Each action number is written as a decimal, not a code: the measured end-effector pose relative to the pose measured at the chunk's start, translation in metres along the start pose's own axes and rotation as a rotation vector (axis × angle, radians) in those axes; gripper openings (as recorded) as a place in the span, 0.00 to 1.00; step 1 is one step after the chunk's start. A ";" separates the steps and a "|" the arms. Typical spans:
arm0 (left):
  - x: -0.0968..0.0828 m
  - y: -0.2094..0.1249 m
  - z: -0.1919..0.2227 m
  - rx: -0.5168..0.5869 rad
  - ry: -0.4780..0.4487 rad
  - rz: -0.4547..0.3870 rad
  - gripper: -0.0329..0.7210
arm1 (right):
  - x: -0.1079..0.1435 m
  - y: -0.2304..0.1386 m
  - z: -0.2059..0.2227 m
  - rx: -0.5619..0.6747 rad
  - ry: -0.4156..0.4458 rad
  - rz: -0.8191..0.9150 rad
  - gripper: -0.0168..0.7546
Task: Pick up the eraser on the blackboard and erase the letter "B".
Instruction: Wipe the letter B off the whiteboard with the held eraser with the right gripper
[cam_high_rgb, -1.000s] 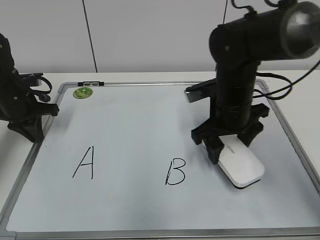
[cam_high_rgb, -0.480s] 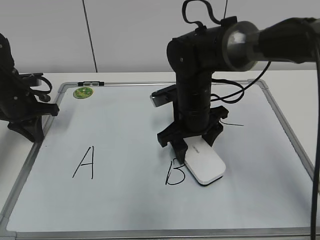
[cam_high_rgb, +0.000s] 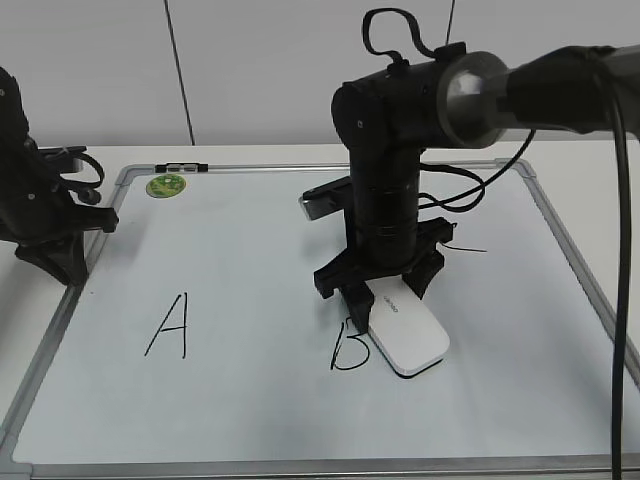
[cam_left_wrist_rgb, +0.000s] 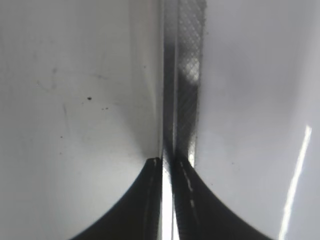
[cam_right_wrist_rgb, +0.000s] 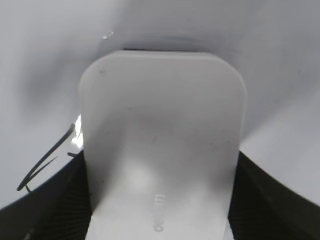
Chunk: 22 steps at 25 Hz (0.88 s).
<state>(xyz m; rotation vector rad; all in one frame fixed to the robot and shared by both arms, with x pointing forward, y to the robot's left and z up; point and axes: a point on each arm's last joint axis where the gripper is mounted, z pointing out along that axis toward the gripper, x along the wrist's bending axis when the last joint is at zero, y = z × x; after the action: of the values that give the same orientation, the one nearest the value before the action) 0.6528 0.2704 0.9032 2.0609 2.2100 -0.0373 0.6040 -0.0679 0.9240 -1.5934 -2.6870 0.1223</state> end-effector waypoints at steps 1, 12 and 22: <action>0.000 0.000 0.000 0.000 0.000 0.000 0.15 | 0.000 0.000 0.000 0.000 0.000 0.000 0.70; 0.000 0.000 0.000 0.000 0.000 0.000 0.15 | 0.027 -0.002 0.000 0.002 0.037 -0.052 0.70; 0.000 0.000 0.000 0.000 0.000 0.000 0.15 | 0.052 -0.006 0.001 0.004 0.067 -0.101 0.70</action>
<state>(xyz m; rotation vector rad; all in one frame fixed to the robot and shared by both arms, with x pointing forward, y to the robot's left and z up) 0.6528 0.2704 0.9032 2.0609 2.2100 -0.0373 0.5738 -0.0249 0.9225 -1.4301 -2.7073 0.0718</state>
